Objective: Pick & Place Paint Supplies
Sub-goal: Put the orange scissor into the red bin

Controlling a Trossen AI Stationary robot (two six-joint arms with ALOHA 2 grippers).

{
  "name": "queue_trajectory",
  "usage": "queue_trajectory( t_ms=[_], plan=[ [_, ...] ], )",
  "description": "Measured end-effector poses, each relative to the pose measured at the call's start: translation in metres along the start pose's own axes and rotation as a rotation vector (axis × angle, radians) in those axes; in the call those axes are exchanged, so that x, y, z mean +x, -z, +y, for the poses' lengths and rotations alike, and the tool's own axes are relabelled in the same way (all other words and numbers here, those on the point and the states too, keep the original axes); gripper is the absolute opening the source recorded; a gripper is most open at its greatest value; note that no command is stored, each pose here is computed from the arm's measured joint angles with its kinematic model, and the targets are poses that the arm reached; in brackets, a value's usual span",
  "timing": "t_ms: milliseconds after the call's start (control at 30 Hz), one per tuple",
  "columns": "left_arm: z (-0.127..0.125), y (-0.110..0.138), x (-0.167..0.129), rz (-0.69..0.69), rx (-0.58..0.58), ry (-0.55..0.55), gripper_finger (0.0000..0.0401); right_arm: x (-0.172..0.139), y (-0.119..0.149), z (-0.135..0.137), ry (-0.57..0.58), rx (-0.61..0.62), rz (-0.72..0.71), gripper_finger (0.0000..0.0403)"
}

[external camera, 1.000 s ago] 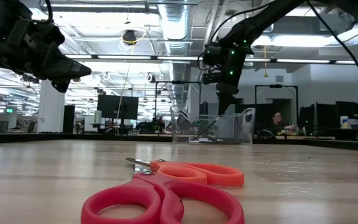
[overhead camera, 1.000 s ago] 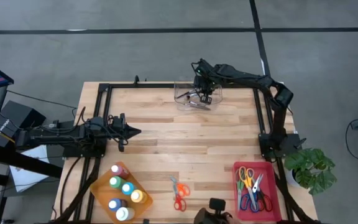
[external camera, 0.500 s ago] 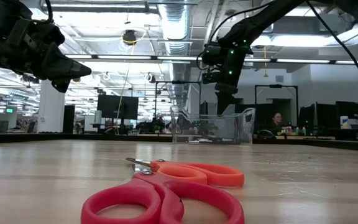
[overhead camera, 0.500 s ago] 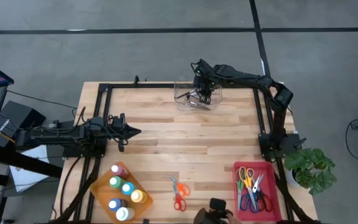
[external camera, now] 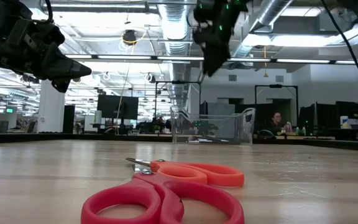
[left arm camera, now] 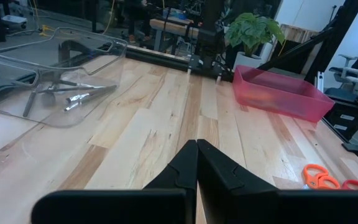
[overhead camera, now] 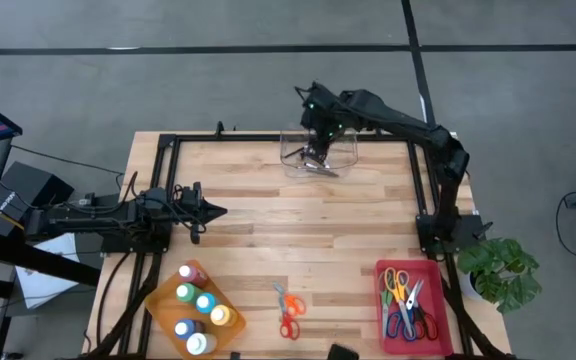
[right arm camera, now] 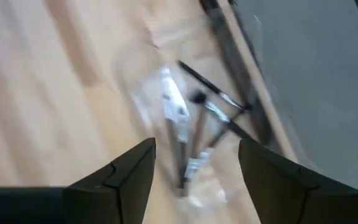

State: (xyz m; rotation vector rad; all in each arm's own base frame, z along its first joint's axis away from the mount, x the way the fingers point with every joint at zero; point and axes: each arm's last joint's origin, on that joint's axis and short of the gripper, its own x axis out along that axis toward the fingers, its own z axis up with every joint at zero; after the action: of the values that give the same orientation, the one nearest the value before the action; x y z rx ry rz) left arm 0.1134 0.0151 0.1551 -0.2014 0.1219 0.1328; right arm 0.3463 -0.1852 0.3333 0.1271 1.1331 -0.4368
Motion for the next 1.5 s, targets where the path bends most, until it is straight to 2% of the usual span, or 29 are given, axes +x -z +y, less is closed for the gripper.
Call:
queue_trajectory(
  t_ms=[133, 300, 500, 600, 733, 867, 1033, 1300, 1367, 1500],
  plan=[
    [0.000, 0.000, 0.000, 0.000, 0.000, 0.000, 0.0000, -0.011, -0.004, 0.040, -0.045, 0.055, -0.008, 0.0219],
    [0.000, 0.000, 0.000, 0.000, 0.000, 0.000, 0.0000, -0.017, 0.004, 0.106, -0.110, 0.093, 0.052, 0.0212],
    [0.000, 0.000, 0.000, 0.000, 0.000, 0.000, 0.0000, -0.033, 0.026, 0.193, -0.184, 0.165, 0.063, 0.0205],
    [0.000, 0.000, 0.000, 0.000, 0.000, 0.000, 0.0000, -0.044, 0.044, 0.234, -0.176, 0.181, 0.050, 0.0203],
    [0.000, 0.000, 0.000, 0.001, 0.000, 0.000, 0.0000, -0.052, 0.072, 0.277, -0.197, 0.214, 0.046, 0.0204],
    [0.000, 0.000, 0.000, 0.000, 0.000, 0.000, 0.0000, -0.054, 0.096, 0.307, -0.195, 0.266, 0.023, 0.0204],
    [0.000, 0.000, 0.000, 0.000, 0.000, 0.000, 0.0000, -0.041, 0.121, 0.335, -0.238, 0.293, 0.005, 0.0209],
    [0.000, 0.000, 0.000, 0.000, 0.000, 0.000, 0.0000, -0.004, 0.144, 0.346, -0.262, 0.331, -0.002, 0.0211],
    [0.000, 0.000, 0.000, 0.000, 0.000, 0.000, 0.0000, 0.010, 0.145, 0.353, -0.265, 0.314, -0.010, 0.0209],
    [0.000, 0.000, 0.000, 0.000, 0.000, 0.000, 0.0000, 0.044, 0.148, 0.372, -0.269, 0.185, -0.031, 0.0207]
  ],
)
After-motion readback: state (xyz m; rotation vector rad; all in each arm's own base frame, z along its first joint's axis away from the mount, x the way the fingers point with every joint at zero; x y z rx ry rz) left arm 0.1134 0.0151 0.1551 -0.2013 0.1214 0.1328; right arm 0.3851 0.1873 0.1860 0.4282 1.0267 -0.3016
